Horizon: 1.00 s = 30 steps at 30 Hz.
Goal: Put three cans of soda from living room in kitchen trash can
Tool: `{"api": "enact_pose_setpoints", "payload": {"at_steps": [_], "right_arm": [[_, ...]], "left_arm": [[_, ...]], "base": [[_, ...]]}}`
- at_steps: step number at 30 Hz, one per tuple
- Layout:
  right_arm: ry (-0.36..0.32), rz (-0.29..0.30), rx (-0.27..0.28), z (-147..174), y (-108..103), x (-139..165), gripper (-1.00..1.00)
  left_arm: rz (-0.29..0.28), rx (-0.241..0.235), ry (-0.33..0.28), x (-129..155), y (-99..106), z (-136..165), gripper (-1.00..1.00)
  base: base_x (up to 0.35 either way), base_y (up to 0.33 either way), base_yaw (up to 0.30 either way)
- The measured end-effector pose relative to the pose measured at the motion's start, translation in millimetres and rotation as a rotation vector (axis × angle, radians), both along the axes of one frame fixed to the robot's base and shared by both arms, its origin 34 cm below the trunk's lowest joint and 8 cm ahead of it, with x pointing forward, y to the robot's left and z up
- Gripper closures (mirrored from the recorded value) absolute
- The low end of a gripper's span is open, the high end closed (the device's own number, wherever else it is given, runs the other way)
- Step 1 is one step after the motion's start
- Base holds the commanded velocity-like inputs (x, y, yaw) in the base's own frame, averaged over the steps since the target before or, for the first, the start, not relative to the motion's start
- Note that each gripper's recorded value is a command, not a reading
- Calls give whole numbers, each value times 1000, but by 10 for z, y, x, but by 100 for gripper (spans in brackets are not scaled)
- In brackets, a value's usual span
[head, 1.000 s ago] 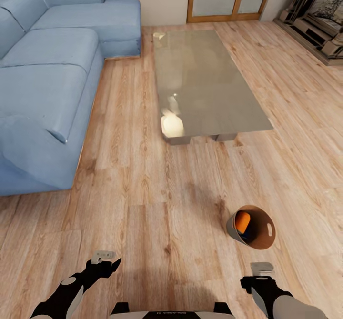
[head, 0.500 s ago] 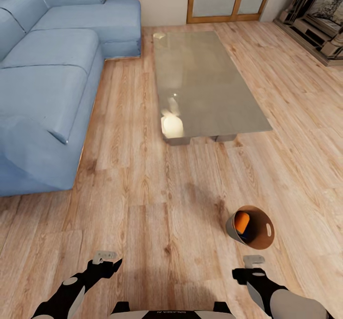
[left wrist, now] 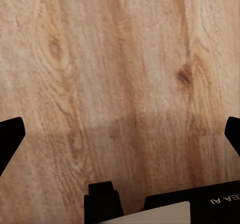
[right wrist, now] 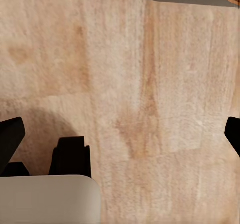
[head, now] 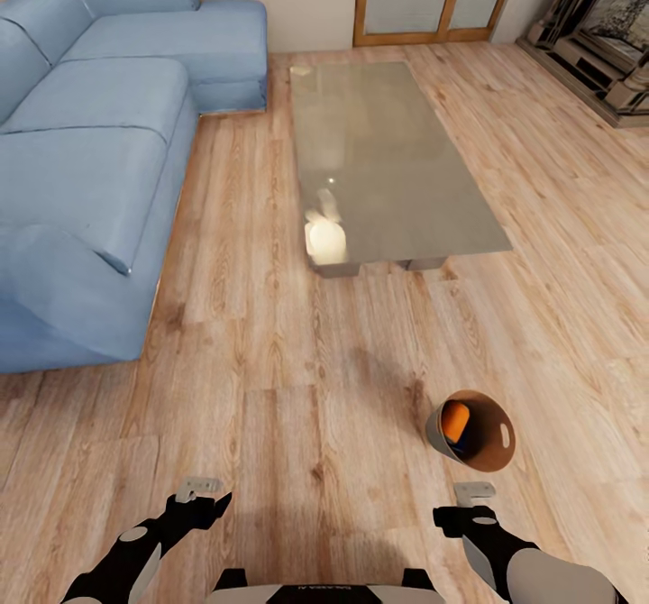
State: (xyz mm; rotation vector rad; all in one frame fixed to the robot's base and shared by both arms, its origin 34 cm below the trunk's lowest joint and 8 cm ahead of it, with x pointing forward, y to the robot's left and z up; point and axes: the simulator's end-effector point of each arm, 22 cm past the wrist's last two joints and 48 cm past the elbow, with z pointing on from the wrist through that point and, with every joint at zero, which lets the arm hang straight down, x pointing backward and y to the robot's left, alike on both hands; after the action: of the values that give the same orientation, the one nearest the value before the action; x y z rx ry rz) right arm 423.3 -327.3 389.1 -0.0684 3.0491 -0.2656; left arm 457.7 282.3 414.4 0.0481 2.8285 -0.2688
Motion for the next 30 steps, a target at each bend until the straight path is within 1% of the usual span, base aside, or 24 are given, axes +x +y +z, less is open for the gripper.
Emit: {"api": "enact_pose_setpoints", "payload": {"at_steps": [30], "right_arm": [[12, -4, 6, 437, 19, -66, -100]], "left_arm": [[-1, 1, 5, -37, 1, 438, -100]], "base": [[0, 0, 0]]}}
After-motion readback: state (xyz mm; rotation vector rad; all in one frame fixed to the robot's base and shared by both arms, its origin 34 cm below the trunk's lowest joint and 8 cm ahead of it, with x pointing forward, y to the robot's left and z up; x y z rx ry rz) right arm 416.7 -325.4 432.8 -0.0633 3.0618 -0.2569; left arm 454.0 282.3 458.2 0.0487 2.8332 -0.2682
